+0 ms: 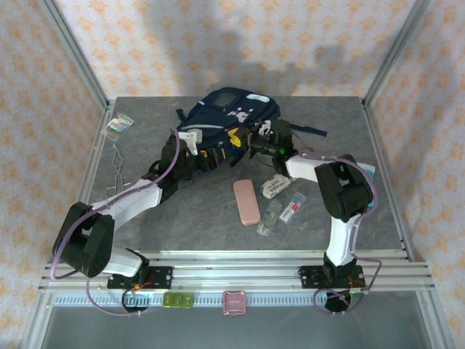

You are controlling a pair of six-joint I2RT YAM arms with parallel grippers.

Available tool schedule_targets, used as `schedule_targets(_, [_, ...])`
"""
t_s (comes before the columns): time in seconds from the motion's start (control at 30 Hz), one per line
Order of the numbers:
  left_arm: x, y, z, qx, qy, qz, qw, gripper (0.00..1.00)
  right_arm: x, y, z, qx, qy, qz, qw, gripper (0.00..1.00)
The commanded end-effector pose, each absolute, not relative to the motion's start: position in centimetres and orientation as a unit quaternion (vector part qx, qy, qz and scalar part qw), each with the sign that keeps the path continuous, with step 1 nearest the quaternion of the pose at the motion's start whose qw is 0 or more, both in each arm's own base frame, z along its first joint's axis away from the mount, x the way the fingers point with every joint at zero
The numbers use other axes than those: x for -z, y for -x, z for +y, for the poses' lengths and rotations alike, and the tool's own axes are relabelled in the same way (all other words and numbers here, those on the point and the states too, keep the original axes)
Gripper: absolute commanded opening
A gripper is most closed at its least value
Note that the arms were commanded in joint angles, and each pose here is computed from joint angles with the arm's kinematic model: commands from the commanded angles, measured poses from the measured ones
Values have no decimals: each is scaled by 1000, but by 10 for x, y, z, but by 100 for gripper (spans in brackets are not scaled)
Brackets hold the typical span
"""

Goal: Pack the student bag

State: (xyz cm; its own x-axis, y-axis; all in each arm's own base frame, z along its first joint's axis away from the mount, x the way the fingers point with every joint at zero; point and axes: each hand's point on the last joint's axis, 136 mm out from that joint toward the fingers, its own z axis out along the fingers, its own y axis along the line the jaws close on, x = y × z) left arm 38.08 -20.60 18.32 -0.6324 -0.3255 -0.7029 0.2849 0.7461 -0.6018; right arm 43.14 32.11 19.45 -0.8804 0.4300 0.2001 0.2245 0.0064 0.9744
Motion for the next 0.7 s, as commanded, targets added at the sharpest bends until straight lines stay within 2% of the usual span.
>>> schedule_targets(0.0, [-200,-389,-209,365,1,818,444,70,-267,-422,339,-727,-131,664,115,0])
schedule_targets(0.17, [-198,-402,-215,367,-12,821,437,67,-266,-418,345,-727,-124,666,108,0])
schedule_targets(0.27, [-199,-407,-224,377,-30,822,426,46,-262,-416,346,-726,-122,668,104,0])
schedule_targets(0.37, [-201,-412,-229,380,-36,823,421,32,-261,-414,347,-726,-121,669,103,0])
schedule_targets(0.5, [-205,-417,-230,377,-43,822,425,32,-259,-413,350,-725,-118,671,100,0])
schedule_targets(0.57, [-211,-418,-233,387,-49,814,430,24,-256,-412,351,-724,-118,672,97,0])
schedule_targets(0.6, [-216,-418,-234,394,-49,809,433,25,-255,-412,352,-723,-119,673,96,0])
schedule_targets(0.67, [-221,-421,-234,401,-45,805,436,39,-253,-411,353,-723,-118,674,94,0])
